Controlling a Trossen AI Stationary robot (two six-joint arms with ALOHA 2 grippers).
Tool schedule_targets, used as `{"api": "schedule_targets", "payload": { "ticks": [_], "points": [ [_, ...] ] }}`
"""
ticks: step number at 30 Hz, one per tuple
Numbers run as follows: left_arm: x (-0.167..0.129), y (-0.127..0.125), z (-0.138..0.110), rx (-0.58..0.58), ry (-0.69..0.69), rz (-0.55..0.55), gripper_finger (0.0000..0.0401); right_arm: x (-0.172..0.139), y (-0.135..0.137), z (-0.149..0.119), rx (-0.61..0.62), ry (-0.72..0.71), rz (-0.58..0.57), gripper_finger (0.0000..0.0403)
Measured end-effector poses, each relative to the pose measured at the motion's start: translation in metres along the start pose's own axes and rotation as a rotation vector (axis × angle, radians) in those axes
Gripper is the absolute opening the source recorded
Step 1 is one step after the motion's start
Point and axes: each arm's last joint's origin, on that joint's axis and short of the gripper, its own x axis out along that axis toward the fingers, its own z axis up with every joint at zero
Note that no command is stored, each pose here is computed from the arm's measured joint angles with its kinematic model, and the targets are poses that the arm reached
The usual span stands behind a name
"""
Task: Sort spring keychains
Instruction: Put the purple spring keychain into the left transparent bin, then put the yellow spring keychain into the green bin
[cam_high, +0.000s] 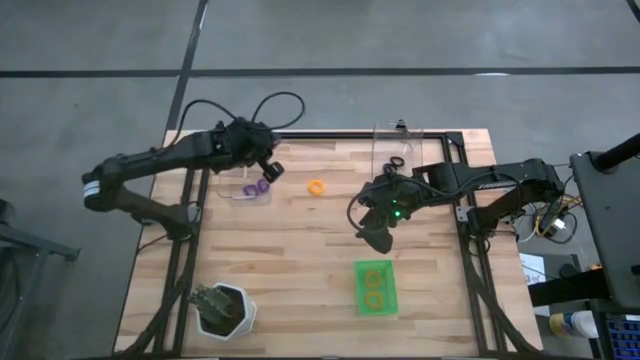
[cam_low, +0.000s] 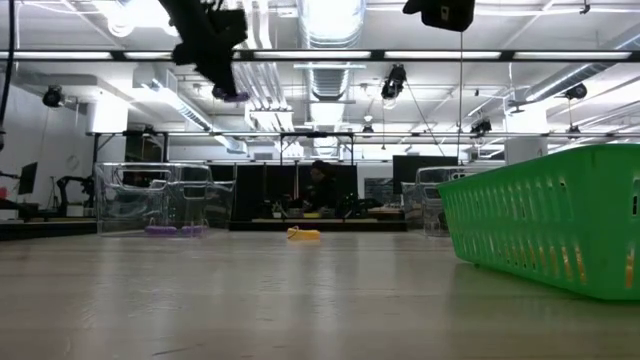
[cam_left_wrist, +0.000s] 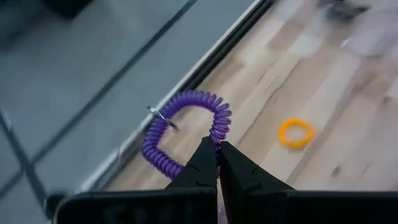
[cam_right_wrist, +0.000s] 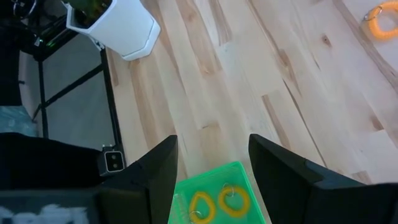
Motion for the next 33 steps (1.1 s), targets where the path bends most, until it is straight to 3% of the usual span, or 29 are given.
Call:
{"api": "schedule_targets", "payload": {
  "ticks": [4, 11, 18, 24, 33],
  "points": [
    [0.02, 0.01, -0.025, -0.106, 0.116, 0.051, 0.0, 0.0, 0.001, 0.001, -0.002, -0.015, 0.01, 0.0192],
    [0.062, 0.013, -0.074, -0.21, 0.307, 0.04, 0.0, 0.0, 0.001, 0.002, -0.001, -0.017, 0.011, 0.0192],
    [0.091, 0.014, -0.107, -0.308, 0.361, -0.006, 0.0, 0.0, 0.001, 0.002, 0.001, -0.019, 0.011, 0.0192],
    [0.1, 0.021, -0.114, -0.417, 0.385, 0.029, 0.0033, 0.0, 0.001, 0.002, 0.001, -0.02, 0.012, 0.0192],
    [0.089, 0.026, -0.083, -0.411, 0.3, -0.013, 0.0095, 0.0, 0.002, 0.003, -0.005, -0.034, 0.022, 0.0192]
  ]
}}
